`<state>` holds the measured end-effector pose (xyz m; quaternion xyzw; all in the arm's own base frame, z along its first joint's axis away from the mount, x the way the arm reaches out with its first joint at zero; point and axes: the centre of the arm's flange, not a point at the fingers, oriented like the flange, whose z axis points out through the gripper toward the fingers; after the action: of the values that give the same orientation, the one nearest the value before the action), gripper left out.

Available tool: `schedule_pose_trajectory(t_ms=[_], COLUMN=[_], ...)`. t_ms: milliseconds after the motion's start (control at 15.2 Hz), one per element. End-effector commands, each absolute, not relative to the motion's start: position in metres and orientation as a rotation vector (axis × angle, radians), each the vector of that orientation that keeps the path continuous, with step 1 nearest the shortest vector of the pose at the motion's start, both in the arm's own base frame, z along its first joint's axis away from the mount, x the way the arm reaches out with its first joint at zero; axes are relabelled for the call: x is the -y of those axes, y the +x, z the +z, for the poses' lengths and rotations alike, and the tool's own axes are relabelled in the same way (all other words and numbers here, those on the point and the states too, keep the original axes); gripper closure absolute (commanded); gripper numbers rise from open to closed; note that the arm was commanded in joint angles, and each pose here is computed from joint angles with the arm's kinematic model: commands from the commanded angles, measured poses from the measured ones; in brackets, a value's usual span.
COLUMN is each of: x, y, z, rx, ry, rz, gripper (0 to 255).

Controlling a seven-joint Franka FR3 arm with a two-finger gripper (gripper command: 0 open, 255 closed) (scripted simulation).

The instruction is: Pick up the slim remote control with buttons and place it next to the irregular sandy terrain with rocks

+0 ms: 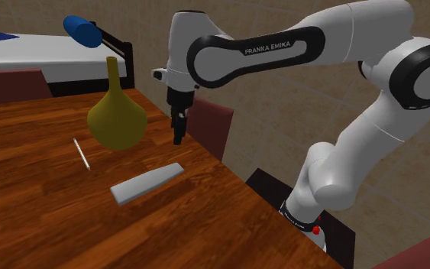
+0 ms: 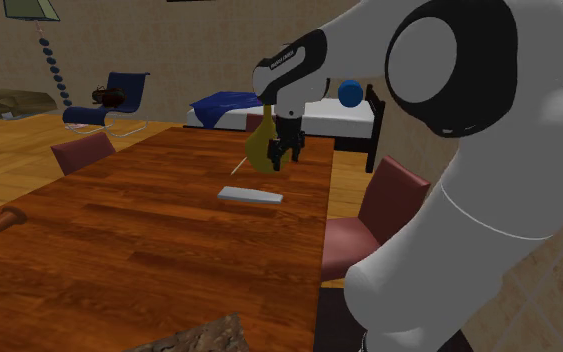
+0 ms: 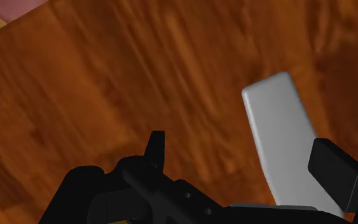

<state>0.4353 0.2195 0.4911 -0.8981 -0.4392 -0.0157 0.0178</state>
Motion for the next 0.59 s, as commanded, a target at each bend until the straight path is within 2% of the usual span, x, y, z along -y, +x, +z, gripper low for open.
schedule_pose_trajectory(t_ms=[0, 528], x=[-0.246, -0.337], y=[0.434, 0.411], z=[0.479, 0.432], rx=[1.506, 2.000], ry=[-2.722, -2.408], rz=[-0.040, -0.001], gripper=[0, 0])
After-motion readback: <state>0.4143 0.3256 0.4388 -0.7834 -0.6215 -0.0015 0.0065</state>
